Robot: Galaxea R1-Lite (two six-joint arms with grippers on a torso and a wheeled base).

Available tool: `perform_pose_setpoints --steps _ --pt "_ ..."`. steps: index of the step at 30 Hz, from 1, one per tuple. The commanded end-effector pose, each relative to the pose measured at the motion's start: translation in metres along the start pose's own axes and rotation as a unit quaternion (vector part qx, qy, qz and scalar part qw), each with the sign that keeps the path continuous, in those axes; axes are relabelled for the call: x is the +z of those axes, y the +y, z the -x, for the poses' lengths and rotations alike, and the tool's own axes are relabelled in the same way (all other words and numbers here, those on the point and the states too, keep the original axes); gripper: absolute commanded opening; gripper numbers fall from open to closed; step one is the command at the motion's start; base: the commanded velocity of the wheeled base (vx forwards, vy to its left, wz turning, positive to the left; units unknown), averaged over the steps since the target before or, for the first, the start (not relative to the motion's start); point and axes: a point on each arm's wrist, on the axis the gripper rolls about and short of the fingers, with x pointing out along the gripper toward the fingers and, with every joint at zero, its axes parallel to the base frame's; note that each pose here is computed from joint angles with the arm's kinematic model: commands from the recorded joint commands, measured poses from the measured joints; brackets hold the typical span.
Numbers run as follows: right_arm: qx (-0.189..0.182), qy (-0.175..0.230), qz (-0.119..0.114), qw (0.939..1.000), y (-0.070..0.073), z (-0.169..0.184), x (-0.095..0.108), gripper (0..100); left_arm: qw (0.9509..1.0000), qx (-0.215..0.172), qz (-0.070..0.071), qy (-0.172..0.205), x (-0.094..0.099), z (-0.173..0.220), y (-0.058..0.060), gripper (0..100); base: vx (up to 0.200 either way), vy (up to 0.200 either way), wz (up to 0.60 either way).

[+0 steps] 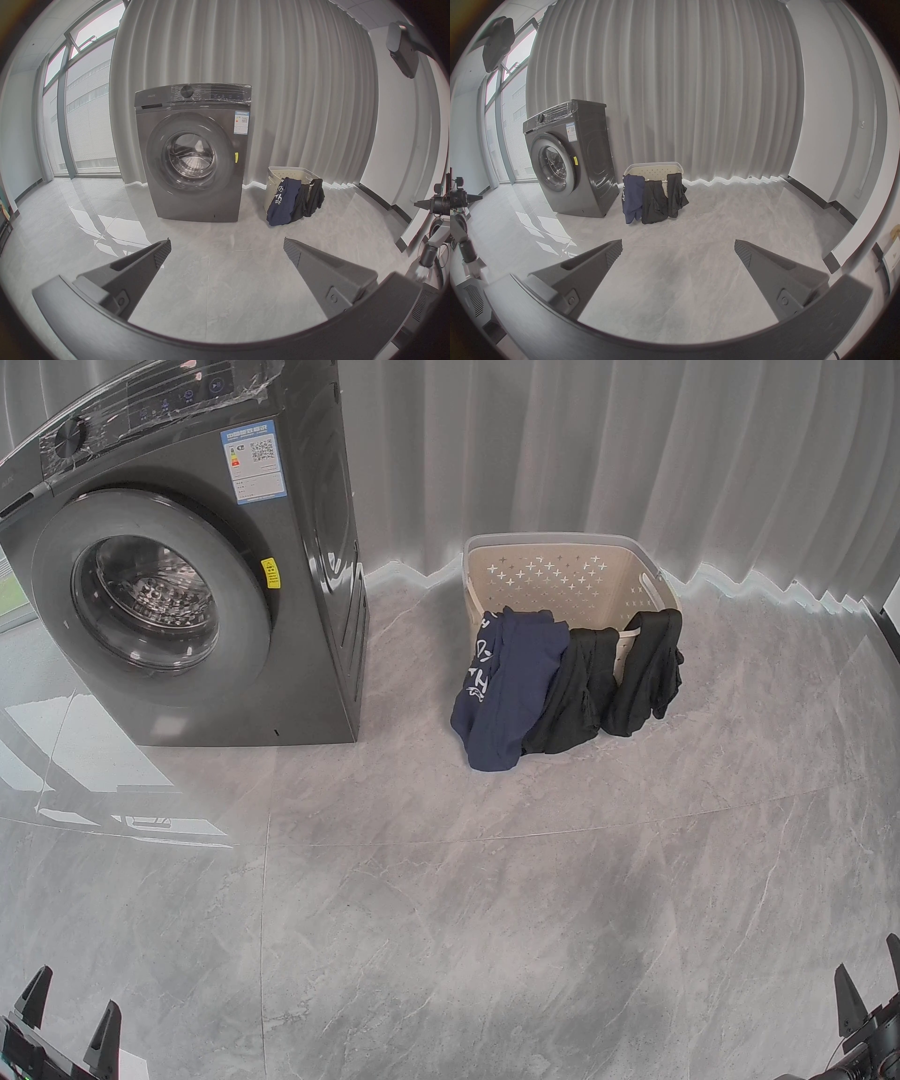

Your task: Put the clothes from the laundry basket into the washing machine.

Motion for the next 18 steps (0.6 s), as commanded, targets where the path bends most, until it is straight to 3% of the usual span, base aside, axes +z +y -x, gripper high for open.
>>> perform_pose_setpoints --steps 1,16,18 --pt "0.0 0.001 0.0 1.0 0.0 -0.0001 -0.0053 100 1.0 -0.001 0.0 0.003 -0.0051 -0.0004 0.0002 100 0.0 0.0 0.0" --pt "0.0 0.001 0.0 1.0 0.0 -0.0001 -0.0053 100 1.0 -0.001 0.0 0.003 -0.0051 -0.0004 0.0002 100 0.2 0.0 0.0" --pt "0.0 0.001 0.0 1.0 0.0 -0.0001 -0.0053 100 1.0 -0.001 0.0 0.003 -0.0051 -0.0004 0.0002 100 0.0 0.0 0.0"
